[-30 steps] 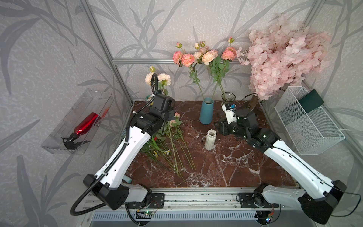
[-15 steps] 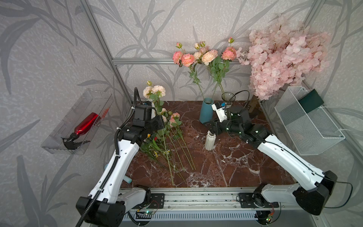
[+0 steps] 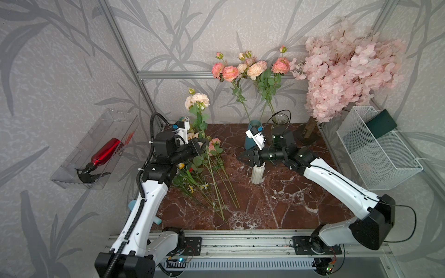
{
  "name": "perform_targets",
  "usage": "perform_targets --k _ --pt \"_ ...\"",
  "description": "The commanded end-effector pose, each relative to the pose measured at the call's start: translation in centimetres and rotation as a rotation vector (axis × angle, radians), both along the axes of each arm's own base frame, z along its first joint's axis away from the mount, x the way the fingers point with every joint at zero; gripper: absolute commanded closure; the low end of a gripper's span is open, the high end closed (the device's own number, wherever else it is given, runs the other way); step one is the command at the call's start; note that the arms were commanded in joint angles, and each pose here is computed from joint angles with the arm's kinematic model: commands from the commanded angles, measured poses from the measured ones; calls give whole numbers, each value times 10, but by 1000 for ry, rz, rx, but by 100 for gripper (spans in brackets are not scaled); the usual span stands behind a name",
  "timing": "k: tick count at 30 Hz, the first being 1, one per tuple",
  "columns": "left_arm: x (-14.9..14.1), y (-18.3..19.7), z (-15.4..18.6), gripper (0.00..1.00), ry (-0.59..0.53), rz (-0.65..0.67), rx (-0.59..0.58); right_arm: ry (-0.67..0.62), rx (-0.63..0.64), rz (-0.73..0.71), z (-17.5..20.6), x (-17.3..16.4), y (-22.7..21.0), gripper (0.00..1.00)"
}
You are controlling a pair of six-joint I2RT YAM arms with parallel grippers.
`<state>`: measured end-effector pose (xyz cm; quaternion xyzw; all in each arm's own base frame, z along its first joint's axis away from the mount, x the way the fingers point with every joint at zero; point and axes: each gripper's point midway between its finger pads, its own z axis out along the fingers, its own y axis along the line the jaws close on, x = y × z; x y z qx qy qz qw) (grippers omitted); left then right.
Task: Place the pink flowers into the vase
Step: Pick up the flower at the center of the board.
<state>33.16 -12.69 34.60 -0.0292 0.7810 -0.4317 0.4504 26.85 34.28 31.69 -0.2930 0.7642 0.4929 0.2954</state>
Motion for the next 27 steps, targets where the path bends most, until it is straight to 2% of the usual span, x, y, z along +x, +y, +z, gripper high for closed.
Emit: perform_targets --k 1,8,12,16,27 --pt "-10 -20 32 100 -100 -163 -127 -2 158 142 40 -13 21 51" --pt "-14 -28 36 100 -77 -243 -201 17 261 246 60 -15 45 53" --pt "-14 -31 38 100 -72 -276 -242 29 286 283 64 -13 54 59" --pt "-15 -35 41 100 -71 -317 -290 26 295 300 66 -13 60 60" --pt "-19 -37 45 100 -83 -340 -310 6 308 243 62 6 74 66"
